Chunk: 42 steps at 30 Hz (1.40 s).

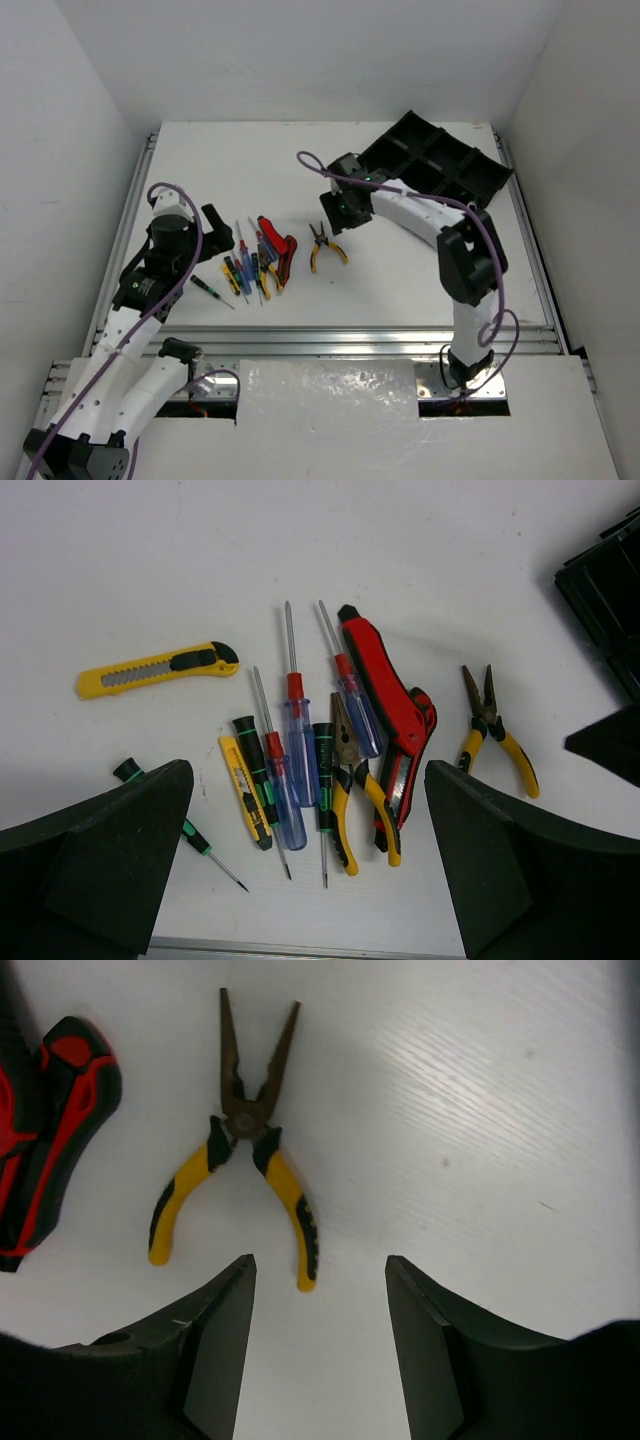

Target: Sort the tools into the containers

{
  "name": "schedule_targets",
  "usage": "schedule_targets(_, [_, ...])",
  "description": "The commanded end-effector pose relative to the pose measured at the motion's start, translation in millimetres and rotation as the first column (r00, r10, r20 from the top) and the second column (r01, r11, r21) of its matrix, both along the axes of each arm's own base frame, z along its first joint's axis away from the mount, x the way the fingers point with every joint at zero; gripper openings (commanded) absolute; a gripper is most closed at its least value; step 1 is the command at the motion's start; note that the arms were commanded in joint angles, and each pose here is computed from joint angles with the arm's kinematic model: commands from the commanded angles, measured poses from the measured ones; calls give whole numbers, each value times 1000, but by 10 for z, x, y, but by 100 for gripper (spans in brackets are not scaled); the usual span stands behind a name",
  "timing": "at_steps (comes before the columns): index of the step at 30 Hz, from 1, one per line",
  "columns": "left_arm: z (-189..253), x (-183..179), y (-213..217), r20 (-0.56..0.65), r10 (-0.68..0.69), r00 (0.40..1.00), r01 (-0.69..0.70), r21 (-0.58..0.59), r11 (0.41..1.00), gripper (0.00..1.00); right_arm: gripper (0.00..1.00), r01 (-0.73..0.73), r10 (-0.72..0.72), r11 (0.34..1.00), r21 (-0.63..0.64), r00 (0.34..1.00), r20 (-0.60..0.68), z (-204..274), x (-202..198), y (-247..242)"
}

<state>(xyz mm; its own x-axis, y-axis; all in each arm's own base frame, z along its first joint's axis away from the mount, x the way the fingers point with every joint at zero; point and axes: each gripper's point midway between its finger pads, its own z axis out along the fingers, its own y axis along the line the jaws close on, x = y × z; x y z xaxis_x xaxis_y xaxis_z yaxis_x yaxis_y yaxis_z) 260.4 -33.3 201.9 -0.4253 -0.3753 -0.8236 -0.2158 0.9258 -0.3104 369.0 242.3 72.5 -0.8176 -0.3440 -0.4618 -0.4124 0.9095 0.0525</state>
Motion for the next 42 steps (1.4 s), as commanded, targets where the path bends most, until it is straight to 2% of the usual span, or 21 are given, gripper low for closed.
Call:
schedule_targets(1, [157,36,-16,56,1,998,-1,-6,1000,100,55,-61,62,998,-25,997,36,-23,134,259])
schedule_targets(7, [153,36,-24,56,-3,998,3,-8,1000,100,49,-95,93,992,-81,995,-29,-374,188,358])
schedule_targets(14, [162,37,-38,60,-11,998,12,-8,1000,100,38,-147,132,983,-114,982,-134,-762,-35,333])
schedule_targets(16, [158,38,-41,58,-12,998,13,-9,1000,100,37,-155,136,981,-119,979,-152,-812,-78,318])
schedule_targets(19, [165,38,-44,61,-14,998,14,-10,1000,100,24,-163,143,979,-119,977,-161,-852,-107,315])
schedule_targets(21, [157,38,-42,58,-14,998,15,-9,1000,100,7,-169,149,978,-119,975,-164,-879,-113,315])
schedule_targets(23, [154,38,-49,56,-17,998,18,-9,1000,100,0,-173,154,978,-119,976,-154,-872,-99,316])
schedule_targets(27, [147,38,-47,55,-17,998,18,-9,1000,100,0,-176,172,983,-46,982,-76,-623,-108,384])
schedule_targets(33, [153,38,-47,56,-18,998,18,-8,1000,100,0,-75,73,997,10,994,82,53,-25,286])
schedule_targets(38, [168,34,-56,63,-22,998,23,-11,1000,100,0,110,-109,994,-6,991,84,265,180,-191])
schedule_targets(42, [159,36,-64,60,-27,998,27,-11,1000,100,0,275,-274,962,0,961,35,313,355,-736])
